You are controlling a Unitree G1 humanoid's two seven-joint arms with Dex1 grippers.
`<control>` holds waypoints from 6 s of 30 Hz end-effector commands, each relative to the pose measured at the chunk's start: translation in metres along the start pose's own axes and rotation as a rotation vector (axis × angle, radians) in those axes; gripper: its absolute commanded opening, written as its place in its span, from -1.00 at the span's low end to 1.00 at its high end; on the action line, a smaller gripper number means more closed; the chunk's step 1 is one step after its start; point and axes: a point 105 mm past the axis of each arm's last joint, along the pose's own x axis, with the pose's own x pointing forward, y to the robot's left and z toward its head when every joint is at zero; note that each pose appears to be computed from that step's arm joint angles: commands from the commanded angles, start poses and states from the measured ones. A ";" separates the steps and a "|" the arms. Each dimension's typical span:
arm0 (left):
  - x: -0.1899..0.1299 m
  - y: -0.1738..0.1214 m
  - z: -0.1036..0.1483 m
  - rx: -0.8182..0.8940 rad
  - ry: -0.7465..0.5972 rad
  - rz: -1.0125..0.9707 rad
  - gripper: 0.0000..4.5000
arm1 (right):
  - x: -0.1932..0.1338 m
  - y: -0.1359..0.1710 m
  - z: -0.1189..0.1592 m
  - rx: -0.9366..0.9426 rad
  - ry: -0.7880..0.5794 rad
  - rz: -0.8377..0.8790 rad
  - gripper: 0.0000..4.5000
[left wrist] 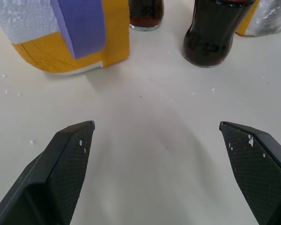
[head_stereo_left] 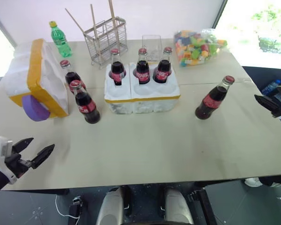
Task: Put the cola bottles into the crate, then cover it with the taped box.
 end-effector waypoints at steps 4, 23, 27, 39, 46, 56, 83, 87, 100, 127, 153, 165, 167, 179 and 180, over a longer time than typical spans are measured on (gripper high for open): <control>0.003 -0.004 0.016 0.018 -0.053 -0.023 0.99 | -0.009 -0.016 0.022 0.001 -0.064 -0.030 1.00; 0.081 -0.050 0.078 0.112 -0.207 -0.273 0.99 | -0.019 0.099 0.184 -0.147 -0.214 0.856 1.00; 0.095 -0.049 0.079 0.140 -0.231 -0.249 0.99 | -0.014 0.119 0.189 -0.174 -0.223 0.918 1.00; 0.138 -0.062 0.078 0.157 -0.258 -0.274 0.99 | -0.011 0.138 0.189 -0.162 -0.228 0.987 1.00; 0.152 -0.058 0.083 0.141 -0.272 -0.261 0.99 | -0.012 0.144 0.185 -0.155 -0.222 0.992 1.00; 0.129 -0.079 0.099 0.131 -0.244 -0.471 0.22 | -0.008 0.143 0.185 -0.155 -0.234 0.947 1.00; 0.189 -0.200 0.239 0.195 -0.475 -0.883 0.22 | 0.002 0.136 0.183 -0.115 -0.277 0.832 1.00; 0.220 -0.213 0.226 0.239 -0.429 -0.812 0.22 | 0.000 0.135 0.178 -0.111 -0.267 0.819 1.00; 0.247 -0.229 0.178 0.384 -0.306 -0.741 0.22 | 0.008 0.131 0.165 -0.154 -0.220 0.771 1.00; 0.102 -0.084 0.141 0.201 -0.231 0.002 0.97 | 0.015 0.134 0.156 -0.159 -0.212 0.811 1.00; 0.199 -0.020 0.121 0.120 -0.271 0.253 0.97 | 0.021 0.138 0.166 -0.125 -0.255 0.823 1.00; 0.215 -0.018 0.116 0.086 -0.247 0.216 0.24 | 0.019 0.137 0.171 -0.132 -0.261 0.811 1.00; 0.212 -0.015 0.117 0.092 -0.244 0.218 0.26 | 0.019 0.136 0.171 -0.132 -0.260 0.806 1.00; 0.159 -0.056 0.226 0.043 -0.489 -0.137 0.26 | 0.023 0.136 0.166 -0.134 -0.246 0.802 1.00; 0.153 -0.064 0.239 0.051 -0.517 -0.183 0.26 | 0.023 0.137 0.166 -0.135 -0.245 0.802 1.00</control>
